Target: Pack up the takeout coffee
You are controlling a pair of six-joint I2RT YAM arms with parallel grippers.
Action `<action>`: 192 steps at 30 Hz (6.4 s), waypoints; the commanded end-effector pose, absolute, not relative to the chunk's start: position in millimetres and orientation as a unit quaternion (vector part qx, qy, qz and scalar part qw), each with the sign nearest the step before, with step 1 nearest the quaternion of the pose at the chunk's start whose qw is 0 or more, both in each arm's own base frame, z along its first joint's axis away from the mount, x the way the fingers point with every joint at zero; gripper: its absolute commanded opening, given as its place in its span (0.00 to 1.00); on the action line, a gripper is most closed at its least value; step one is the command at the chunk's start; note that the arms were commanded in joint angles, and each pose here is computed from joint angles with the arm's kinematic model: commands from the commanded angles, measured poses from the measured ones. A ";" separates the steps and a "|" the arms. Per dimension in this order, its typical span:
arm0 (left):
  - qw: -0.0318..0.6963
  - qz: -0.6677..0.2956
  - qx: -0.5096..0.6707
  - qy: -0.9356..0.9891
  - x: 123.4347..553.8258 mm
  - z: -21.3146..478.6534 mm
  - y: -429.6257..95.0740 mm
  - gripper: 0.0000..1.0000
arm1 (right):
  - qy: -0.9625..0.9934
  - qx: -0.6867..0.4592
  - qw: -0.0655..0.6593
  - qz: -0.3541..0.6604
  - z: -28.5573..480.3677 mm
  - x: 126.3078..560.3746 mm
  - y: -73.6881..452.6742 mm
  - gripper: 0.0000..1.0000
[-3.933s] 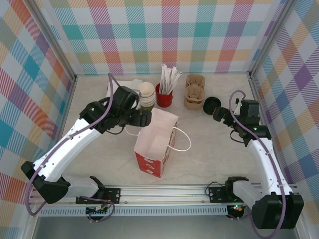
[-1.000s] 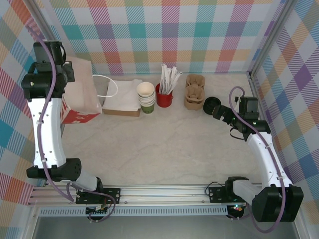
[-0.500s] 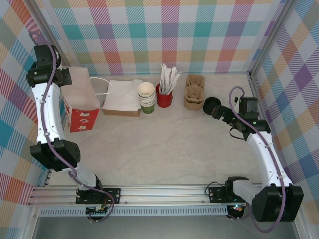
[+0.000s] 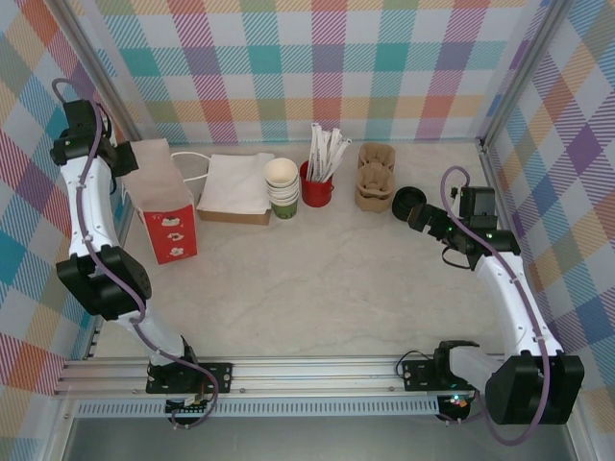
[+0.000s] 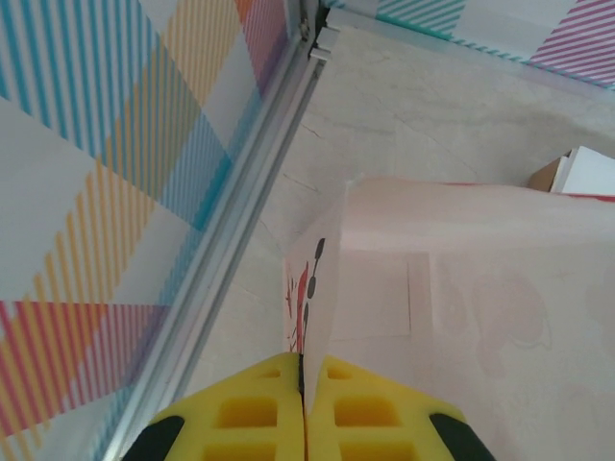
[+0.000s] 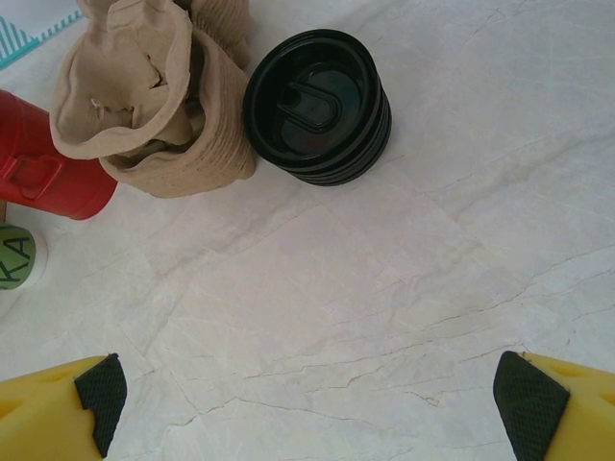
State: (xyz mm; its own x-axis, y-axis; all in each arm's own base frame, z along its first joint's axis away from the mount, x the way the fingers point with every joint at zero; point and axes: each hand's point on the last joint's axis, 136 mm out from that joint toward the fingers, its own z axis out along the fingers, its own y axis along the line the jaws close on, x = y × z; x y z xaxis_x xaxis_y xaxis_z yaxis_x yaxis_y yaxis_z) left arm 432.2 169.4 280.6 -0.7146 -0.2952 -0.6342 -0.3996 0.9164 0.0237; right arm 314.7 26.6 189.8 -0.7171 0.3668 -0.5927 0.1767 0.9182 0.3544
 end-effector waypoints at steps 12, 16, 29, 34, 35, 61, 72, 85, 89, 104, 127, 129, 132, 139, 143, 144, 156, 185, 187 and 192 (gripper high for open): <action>0.369 0.039 -0.237 0.898 430.5 316.4 179.8 0.56 | 0.914 0.155 0.350 0.138 195.3 315.8 24.6 1.00; 0.395 0.028 -0.238 0.887 424.0 343.8 172.4 0.70 | 0.914 0.155 0.349 0.134 194.5 314.0 23.3 1.00; 0.472 -0.096 -0.228 0.846 391.5 421.9 98.5 0.81 | 0.907 0.155 0.363 0.148 209.2 308.4 26.5 1.00; 0.480 -0.132 -0.188 0.846 370.5 434.5 41.5 0.80 | 0.903 0.156 0.369 0.156 215.8 307.6 28.5 1.00; 0.481 -0.139 -0.183 0.846 366.6 434.7 31.9 0.80 | 0.903 0.157 0.368 0.157 216.4 307.2 28.9 1.00; 0.348 -0.227 -0.086 0.906 358.4 298.0 -187.7 0.78 | 0.909 0.164 0.332 0.192 194.0 298.0 41.2 1.00; 0.332 -0.103 -0.112 0.931 422.2 257.8 -171.4 0.79 | 0.912 0.165 0.327 0.185 186.2 296.2 39.3 1.00; 0.313 -0.070 -0.102 0.942 468.2 238.3 -170.2 0.66 | 0.916 0.165 0.318 0.182 175.7 298.3 39.3 1.00; 0.310 -0.052 -0.097 0.944 476.0 231.9 -168.2 0.64 | 0.917 0.164 0.317 0.181 174.8 298.8 39.0 1.00; 0.290 -0.026 -0.076 0.954 490.6 211.8 -171.0 0.46 | 0.916 0.167 0.313 0.184 173.3 303.5 40.0 1.00; 0.301 -0.034 -0.059 0.951 486.7 229.9 -171.8 0.05 | 0.918 0.169 0.309 0.184 172.9 303.9 40.0 1.00; 0.303 -0.035 -0.058 0.951 486.1 232.4 -171.9 0.04 | 0.918 0.168 0.308 0.184 172.9 303.3 40.2 1.00; 0.309 -0.042 -0.059 0.948 485.0 239.4 -172.5 0.03 | 0.918 0.167 0.310 0.183 174.1 303.3 40.0 1.00; 0.325 -0.057 -0.058 0.942 479.9 259.2 -172.8 0.03 | 0.919 0.166 0.309 0.181 173.7 301.6 39.5 1.00; 0.332 -0.066 -0.059 0.939 478.0 268.3 -173.0 0.03 | 0.920 0.165 0.308 0.180 173.1 300.3 39.3 1.00; 0.335 -0.069 -0.058 0.938 477.7 271.0 -173.4 0.02 | 0.920 0.165 0.308 0.179 173.5 300.2 38.9 1.00; 0.363 -0.121 -0.054 0.922 460.3 314.9 -176.8 0.00 | 0.922 0.155 0.315 0.165 182.7 298.2 35.5 1.00; 0.344 -0.166 0.083 0.920 331.4 301.2 -250.0 0.00 | 0.919 0.165 0.306 0.183 182.4 299.0 40.5 1.00; 0.340 -0.159 0.085 0.923 330.5 282.3 -258.3 0.00 | 0.919 0.165 0.306 0.183 182.6 298.7 40.6 1.00; 0.317 -0.160 0.071 0.932 327.1 232.8 -274.1 0.00 | 0.919 0.166 0.305 0.187 181.5 298.2 41.8 1.00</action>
State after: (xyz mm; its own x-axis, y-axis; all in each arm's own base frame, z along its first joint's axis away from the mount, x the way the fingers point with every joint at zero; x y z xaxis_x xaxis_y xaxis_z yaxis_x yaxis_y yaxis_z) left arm 319.7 -261.5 245.1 -0.7981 0.0793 -0.5972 0.2635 0.9375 -0.2275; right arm 296.1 39.0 171.7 -0.7669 0.4086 -0.4949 0.2015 0.8854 0.4188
